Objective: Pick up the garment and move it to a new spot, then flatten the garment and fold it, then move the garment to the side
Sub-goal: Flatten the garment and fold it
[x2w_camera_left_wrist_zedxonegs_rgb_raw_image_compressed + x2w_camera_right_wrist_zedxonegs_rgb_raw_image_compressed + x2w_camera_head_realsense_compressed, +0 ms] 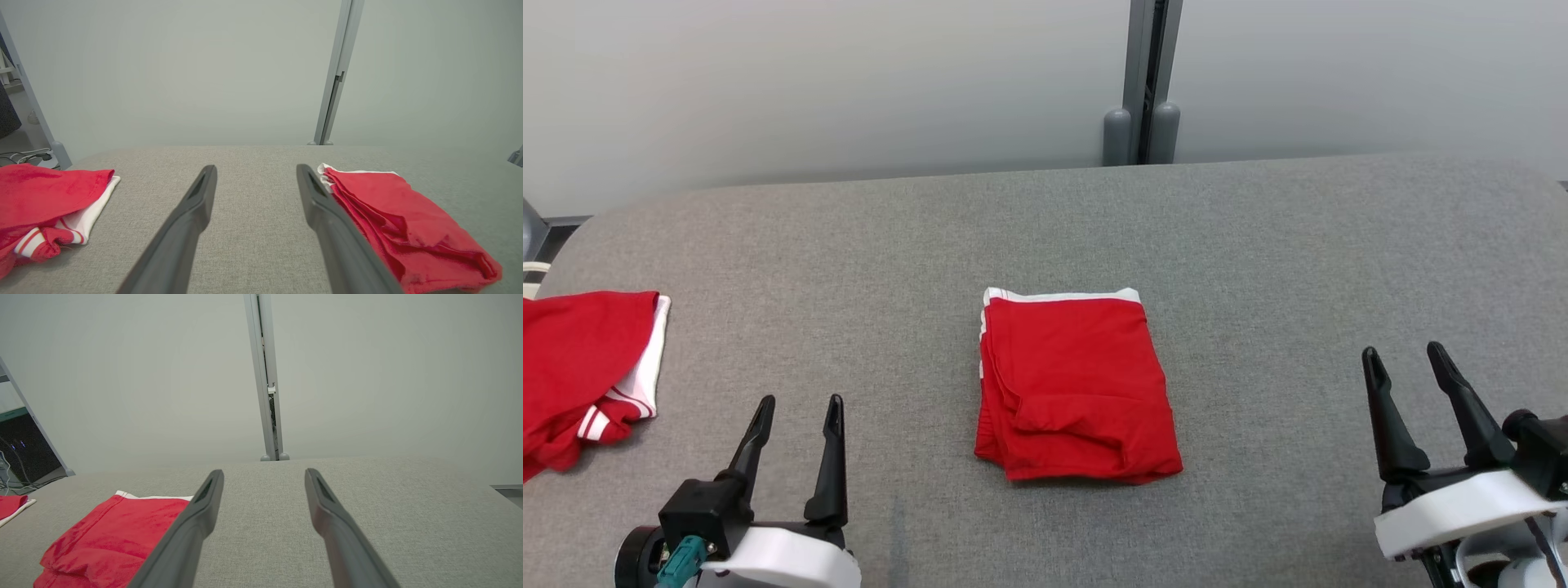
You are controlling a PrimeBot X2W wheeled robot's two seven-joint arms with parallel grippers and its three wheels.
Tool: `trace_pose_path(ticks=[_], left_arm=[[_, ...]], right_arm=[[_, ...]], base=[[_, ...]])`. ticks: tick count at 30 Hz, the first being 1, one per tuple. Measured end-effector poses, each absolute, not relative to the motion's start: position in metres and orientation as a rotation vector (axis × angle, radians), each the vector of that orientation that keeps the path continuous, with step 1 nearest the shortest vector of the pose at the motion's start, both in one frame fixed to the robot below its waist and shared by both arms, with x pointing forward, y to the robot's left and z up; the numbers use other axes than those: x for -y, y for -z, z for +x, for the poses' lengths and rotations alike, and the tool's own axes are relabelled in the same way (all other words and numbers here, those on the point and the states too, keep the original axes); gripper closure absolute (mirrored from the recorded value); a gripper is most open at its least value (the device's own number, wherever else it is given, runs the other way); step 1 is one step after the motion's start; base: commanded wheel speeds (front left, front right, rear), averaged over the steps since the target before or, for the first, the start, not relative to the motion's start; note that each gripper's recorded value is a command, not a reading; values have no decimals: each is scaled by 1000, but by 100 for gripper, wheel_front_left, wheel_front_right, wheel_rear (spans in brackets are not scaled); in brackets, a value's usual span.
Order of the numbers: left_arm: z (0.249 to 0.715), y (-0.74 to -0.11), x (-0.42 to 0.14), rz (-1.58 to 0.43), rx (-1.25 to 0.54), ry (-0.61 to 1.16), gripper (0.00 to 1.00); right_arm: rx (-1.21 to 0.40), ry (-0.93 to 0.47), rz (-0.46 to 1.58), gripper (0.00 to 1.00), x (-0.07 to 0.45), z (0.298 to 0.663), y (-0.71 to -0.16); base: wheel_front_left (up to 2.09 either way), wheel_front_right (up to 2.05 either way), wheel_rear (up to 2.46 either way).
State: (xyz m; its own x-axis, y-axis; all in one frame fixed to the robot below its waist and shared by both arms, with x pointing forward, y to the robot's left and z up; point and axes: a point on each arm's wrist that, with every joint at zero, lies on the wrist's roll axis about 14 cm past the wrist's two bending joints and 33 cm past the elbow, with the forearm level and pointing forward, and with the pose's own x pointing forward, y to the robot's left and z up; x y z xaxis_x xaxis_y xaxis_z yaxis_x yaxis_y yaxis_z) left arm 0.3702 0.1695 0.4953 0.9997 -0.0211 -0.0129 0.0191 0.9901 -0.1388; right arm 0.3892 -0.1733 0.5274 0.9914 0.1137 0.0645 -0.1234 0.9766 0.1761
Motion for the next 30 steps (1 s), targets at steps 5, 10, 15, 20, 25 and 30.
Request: trace_pose_path(ticks=[5, 10, 15, 20, 25, 30], left_arm=[[355, -500, -178, -128, -6, -3, 0], [346, -505, -187, -114, 2, -23, 0], [340, -507, -193, -109, 4, -41, 0], [339, -511, -196, -105, 15, -52, 0], [339, -513, -197, -103, 19, -58, 0], [338, -513, -196, -103, 16, -57, 0]], right_arm=[[41, -105, 175, 0, 176, 368, -529], [41, -97, 171, 0, 178, 357, -532], [33, -91, 172, 0, 178, 351, -532], [35, -92, 173, 0, 177, 350, -534], [29, -93, 176, 0, 176, 349, -532], [29, -94, 181, 0, 175, 349, -532]], base=[[0, 0, 0], [0, 0, 0], [0, 0, 0], [0, 0, 0], [0, 0, 0], [0, 0, 0]])
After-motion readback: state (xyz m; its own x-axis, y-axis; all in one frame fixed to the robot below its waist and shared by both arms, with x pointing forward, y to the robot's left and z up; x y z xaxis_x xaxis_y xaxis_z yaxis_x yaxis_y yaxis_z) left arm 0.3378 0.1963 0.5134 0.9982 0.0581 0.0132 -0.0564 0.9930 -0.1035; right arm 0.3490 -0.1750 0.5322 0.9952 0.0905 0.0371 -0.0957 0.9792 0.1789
